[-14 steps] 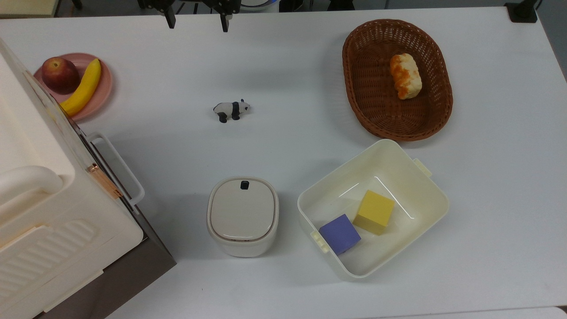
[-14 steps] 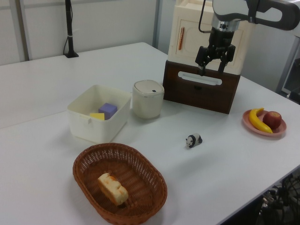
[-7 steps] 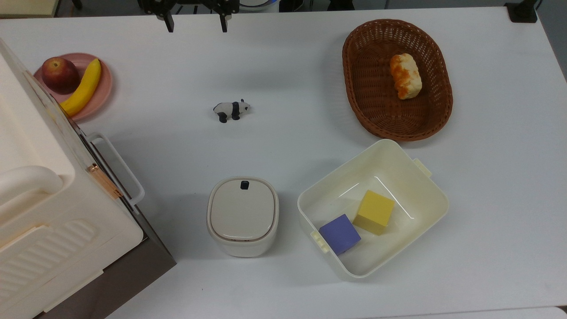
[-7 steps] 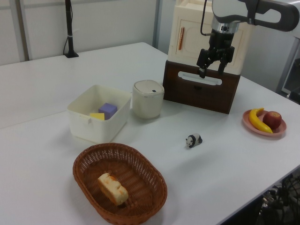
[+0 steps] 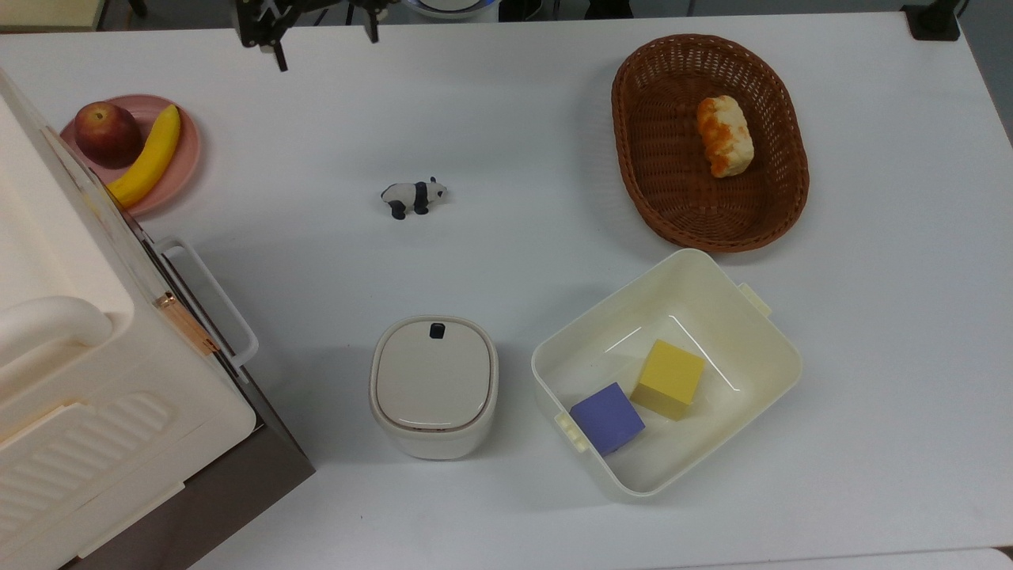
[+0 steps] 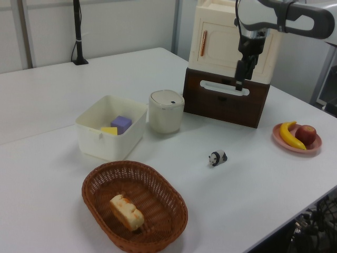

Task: Slide the drawer open
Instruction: 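Move the open gripper toward the white handle of the wooden drawer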

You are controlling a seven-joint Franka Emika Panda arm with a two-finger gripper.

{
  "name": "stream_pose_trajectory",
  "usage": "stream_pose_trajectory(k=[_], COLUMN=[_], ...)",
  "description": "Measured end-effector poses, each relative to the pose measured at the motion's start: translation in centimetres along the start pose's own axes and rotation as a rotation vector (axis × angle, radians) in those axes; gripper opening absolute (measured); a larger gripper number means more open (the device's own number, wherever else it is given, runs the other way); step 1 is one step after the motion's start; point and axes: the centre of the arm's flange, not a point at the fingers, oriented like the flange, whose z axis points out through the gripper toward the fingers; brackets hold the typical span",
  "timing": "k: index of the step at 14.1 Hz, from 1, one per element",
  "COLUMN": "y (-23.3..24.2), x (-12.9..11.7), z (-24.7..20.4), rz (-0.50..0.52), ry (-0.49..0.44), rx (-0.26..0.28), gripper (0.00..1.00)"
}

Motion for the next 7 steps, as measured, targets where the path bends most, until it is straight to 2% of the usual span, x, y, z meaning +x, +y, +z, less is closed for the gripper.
stream_pose_trajectory(k=[3, 7], y=[1.2, 2.8], x=[0.1, 2.4], z=[1.3, 4.3], rz=[-0.131, -0.166], ry=[-0.02, 0.015], rx=[-0.024, -0.078], gripper=[1.0, 1.0])
